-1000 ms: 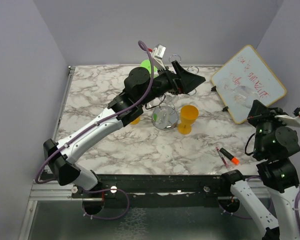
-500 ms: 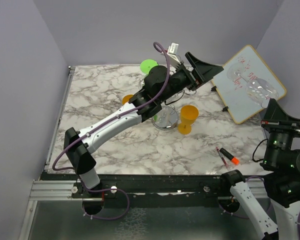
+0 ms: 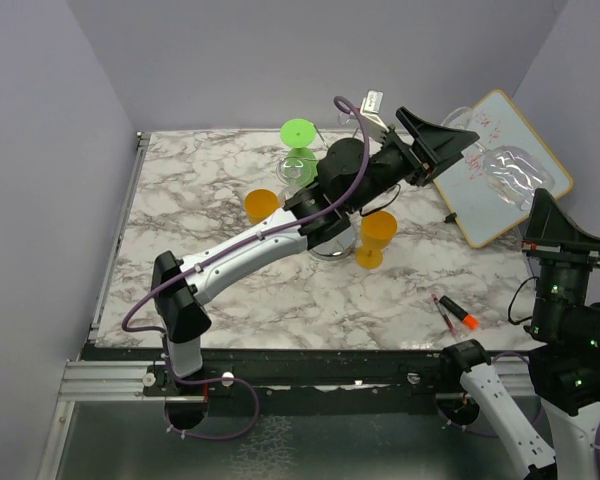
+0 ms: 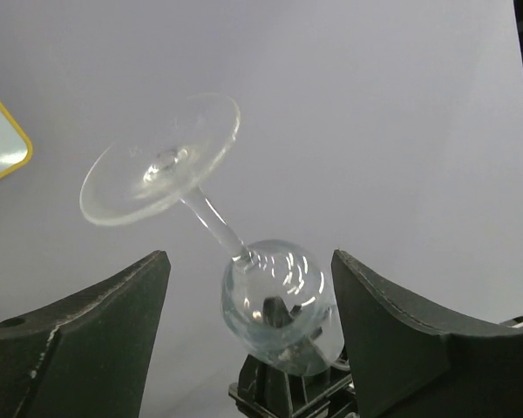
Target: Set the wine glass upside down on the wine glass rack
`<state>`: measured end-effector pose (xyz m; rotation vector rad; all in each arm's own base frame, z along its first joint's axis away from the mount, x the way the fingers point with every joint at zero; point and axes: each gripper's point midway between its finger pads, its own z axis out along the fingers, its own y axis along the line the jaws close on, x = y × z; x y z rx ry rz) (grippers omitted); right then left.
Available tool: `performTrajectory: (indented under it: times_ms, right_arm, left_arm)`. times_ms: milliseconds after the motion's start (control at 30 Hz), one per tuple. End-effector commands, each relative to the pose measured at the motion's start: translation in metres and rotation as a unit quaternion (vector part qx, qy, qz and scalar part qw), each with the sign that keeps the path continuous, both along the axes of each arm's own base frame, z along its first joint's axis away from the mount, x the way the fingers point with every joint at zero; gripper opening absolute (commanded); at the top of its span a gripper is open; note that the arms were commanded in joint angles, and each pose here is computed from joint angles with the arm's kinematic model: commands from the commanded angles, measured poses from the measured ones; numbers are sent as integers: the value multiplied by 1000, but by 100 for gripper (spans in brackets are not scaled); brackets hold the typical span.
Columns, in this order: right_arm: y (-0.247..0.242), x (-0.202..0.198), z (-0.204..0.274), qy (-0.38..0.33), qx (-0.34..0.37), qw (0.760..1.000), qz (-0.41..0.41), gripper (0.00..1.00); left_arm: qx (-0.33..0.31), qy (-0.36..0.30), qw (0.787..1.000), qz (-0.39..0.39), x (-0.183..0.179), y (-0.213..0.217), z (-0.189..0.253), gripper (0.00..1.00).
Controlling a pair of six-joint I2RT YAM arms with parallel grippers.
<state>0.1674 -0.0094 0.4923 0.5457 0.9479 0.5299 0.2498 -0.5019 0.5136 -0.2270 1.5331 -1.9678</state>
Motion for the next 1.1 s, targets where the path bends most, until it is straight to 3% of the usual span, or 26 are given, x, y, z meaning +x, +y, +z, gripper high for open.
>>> performTrajectory:
  times_ms: [0,133,400,567,700,767,800,967,1067]
  right_arm:
    - [11,-17,24,-63,2,997,40,1]
    - [15,-19,25,-74,7,996,55,1]
    - [25,-21,26,-89,-10,993,79,1]
    - [31,-18,24,-87,-25,992,86,1]
    - [34,-14,19,-81,-27,992,91,1]
    - [37,-13,17,-82,-32,991,96,1]
    - [38,-12,15,-78,-37,991,98,3]
    - [42,-3,-7,-24,-59,993,100,34]
    - [41,-4,-22,2,-76,992,96,45]
  left_arm:
    - [-38,23,999,24,11,-2,19,73]
    - [-57,32,997,46,18,-3,28,69]
    - [-84,44,991,91,28,0,36,49]
    - [-94,43,990,99,31,3,41,26]
    - [-94,33,989,106,30,6,40,0]
    - [-89,20,990,107,28,6,41,0]
    - [-85,9,991,107,26,6,43,0]
    - [-73,-44,987,133,24,16,47,0]
    - [-61,-90,979,173,23,35,51,0]
